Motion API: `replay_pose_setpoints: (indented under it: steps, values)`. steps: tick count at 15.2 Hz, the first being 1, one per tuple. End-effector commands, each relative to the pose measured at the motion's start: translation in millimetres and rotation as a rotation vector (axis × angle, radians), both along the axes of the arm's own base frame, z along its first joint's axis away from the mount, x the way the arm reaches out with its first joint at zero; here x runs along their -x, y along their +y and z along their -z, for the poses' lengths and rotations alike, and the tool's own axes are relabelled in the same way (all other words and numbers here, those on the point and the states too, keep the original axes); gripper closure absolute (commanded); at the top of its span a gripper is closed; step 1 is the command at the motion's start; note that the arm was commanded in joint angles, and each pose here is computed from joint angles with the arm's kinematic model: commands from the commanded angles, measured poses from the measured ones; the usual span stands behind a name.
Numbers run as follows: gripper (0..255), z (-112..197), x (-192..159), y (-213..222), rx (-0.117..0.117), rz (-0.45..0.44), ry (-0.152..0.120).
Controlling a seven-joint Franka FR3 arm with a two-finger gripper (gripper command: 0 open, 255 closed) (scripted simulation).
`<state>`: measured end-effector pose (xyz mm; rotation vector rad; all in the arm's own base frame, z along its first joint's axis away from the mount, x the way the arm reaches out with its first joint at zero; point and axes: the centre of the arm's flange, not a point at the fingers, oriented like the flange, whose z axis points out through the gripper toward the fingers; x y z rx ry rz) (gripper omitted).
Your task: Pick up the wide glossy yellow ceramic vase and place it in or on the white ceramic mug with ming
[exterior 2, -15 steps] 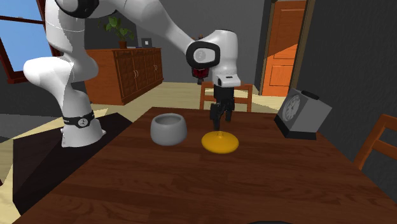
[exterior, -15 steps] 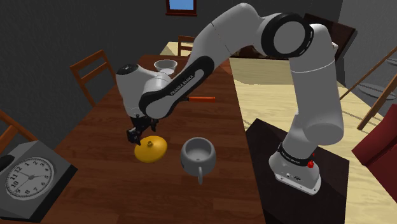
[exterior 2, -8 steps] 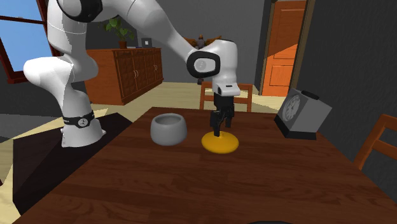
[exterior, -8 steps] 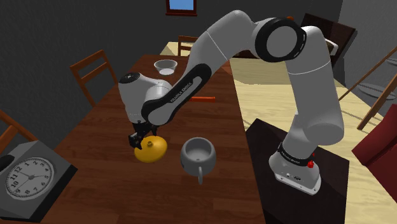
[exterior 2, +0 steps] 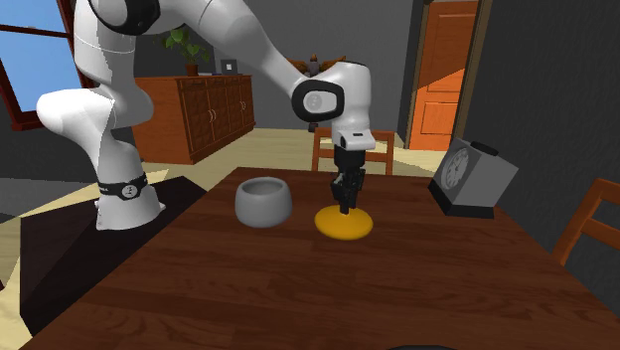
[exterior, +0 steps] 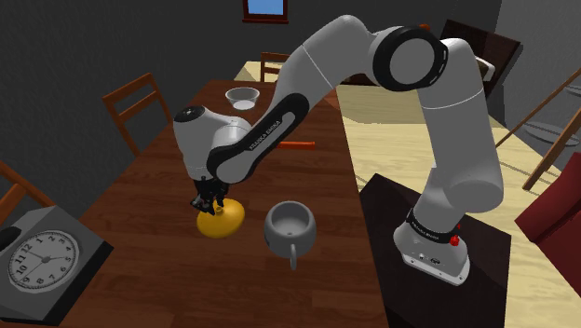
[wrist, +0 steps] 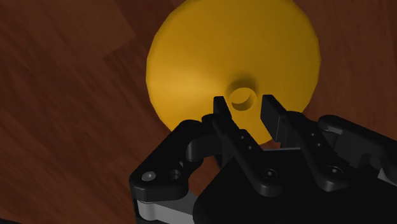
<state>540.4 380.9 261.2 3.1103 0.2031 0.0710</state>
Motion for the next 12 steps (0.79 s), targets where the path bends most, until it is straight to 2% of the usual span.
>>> replay_pose_setpoints:
  steps: [1,7,12]
  values:
    - [255,0,0,0,0.0,0.0,0.001]
    - [255,0,0,0,0.0,0.0,0.001]
    - [255,-26,0,0,0.0,0.0,0.001]
